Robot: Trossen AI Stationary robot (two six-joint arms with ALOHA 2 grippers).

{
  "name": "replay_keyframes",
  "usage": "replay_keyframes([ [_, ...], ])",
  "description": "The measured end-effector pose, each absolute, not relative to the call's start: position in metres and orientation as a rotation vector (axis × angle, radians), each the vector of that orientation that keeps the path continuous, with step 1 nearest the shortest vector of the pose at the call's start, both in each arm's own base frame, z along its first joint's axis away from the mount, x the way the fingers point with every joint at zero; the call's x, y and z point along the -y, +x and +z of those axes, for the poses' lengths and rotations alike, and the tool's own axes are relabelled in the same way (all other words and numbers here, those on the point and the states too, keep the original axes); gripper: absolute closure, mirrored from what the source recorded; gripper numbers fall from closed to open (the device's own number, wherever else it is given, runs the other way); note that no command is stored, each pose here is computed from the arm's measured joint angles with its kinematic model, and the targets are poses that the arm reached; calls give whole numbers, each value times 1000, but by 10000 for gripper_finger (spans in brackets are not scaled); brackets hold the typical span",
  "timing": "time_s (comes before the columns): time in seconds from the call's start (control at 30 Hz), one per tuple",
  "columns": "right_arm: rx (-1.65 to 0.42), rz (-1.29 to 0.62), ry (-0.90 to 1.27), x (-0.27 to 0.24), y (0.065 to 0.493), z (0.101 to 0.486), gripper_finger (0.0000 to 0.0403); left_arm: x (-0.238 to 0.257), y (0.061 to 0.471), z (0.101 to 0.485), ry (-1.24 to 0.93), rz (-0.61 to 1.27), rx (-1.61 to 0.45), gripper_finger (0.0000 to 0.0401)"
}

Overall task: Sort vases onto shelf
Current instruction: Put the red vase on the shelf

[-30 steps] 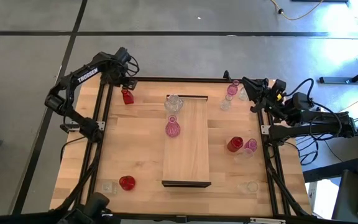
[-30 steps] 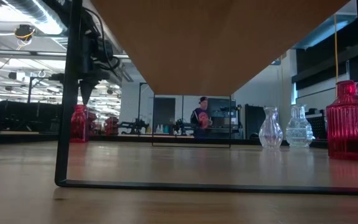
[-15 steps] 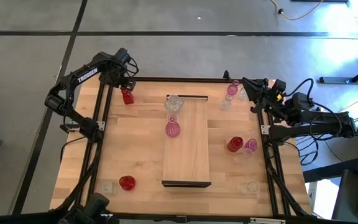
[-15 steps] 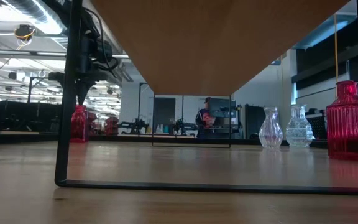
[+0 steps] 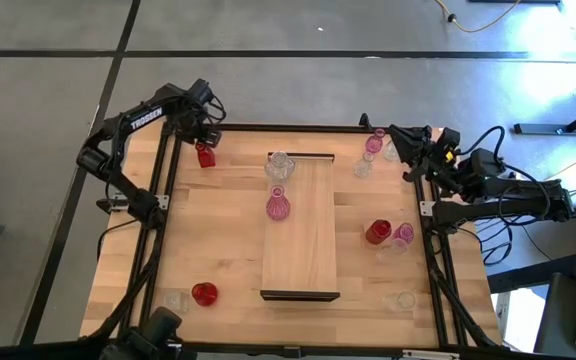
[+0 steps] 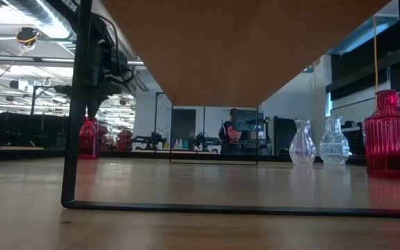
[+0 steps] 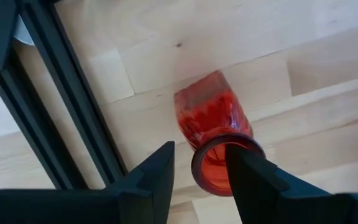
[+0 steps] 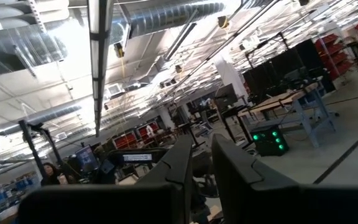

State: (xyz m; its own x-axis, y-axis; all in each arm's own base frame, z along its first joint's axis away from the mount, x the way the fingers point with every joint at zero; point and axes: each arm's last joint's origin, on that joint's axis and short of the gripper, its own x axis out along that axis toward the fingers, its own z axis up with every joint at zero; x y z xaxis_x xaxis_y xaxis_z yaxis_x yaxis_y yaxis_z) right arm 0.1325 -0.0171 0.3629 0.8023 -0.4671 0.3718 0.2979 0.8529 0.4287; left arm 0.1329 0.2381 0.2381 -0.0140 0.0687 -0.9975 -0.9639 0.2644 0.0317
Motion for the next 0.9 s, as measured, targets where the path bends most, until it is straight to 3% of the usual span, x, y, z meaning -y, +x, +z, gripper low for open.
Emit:
replay_keyframes([
  [0.23,487,-414,362,17,133,363,349,-238,135,235,-975,1028,-1307,277],
  [0.5,487,-414,363,17,133,363,349,-233,136,235,-1012,903,-1328,385],
  [0.9,489,-386,368,16,133,363,349,-187,151,257,-960,697,-1446,393],
])
